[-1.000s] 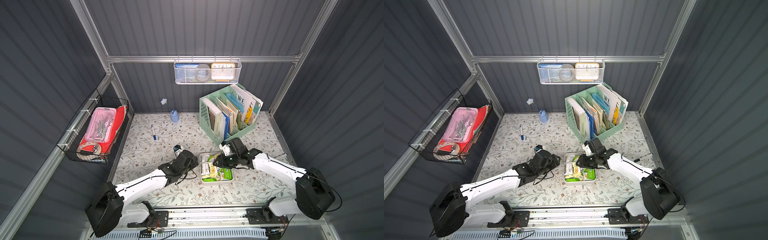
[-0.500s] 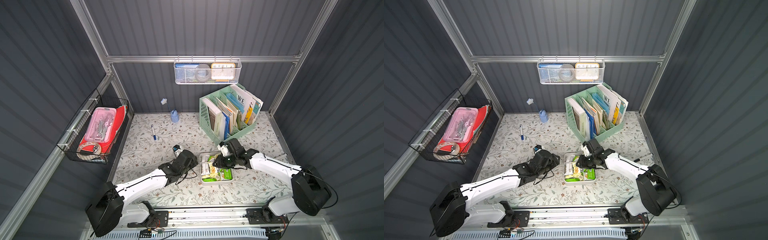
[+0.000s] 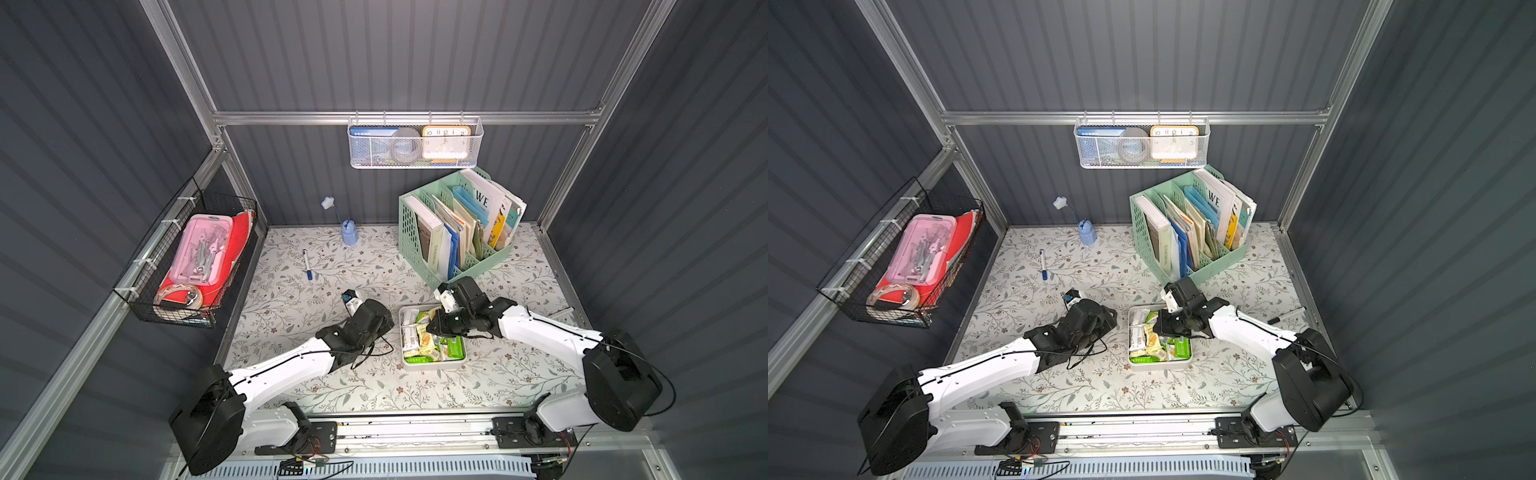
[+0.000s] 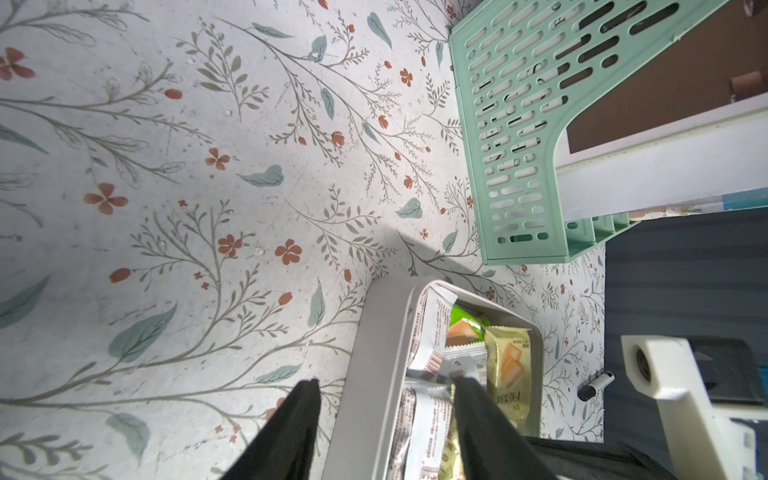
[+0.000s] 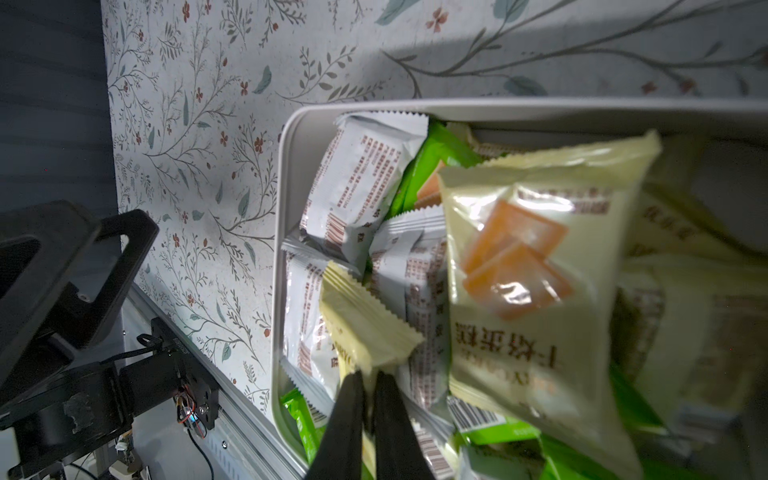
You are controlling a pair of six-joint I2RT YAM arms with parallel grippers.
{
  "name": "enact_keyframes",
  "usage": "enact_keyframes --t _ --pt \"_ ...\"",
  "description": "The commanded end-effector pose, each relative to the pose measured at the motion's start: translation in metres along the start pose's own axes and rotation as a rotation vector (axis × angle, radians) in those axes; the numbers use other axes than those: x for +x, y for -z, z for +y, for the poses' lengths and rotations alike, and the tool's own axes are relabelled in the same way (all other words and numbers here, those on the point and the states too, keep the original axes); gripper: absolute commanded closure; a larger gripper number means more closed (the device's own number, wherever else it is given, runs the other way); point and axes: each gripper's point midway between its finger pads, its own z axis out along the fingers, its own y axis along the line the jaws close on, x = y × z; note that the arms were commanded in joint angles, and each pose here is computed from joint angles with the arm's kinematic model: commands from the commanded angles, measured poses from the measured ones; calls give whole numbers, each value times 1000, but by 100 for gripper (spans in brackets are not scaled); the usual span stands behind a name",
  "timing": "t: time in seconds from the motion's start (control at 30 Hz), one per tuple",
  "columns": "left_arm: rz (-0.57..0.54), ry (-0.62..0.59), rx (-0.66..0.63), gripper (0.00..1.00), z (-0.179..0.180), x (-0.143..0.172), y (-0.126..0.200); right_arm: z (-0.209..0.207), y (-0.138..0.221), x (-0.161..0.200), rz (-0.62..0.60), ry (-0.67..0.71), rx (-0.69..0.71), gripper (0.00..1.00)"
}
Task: Take the cookies out of the storage box
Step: Pick up the cookie from the storage box, then place the cookie at the center of the board.
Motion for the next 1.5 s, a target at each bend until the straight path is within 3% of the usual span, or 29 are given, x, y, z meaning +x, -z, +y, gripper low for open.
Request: enact_keyframes --t 0.0,0.27,0.4,0.63,0.93,1.23,1.47 --pt "-52 2 -37 43 8 -13 10 17 22 -17 -80 11 -12 100" --pt "-124 97 -53 43 33 -55 28 53 52 -32 -169 -19 -91 100" --pt "-176 112 -109 43 53 -74 46 94 45 -34 -187 -15 -167 100" --pt "-285 158 -263 43 99 -95 92 163 -18 -26 -104 -12 -222 100" --pt "-419 232 -359 43 137 -105 151 204 -113 -26 -32 -49 -207 100" --pt "-402 262 -359 43 152 -93 157 198 -187 -29 7 -42 -107 100" --pt "-320 251 -314 40 154 -74 137 188 -215 -24 42 -27 -62 100"
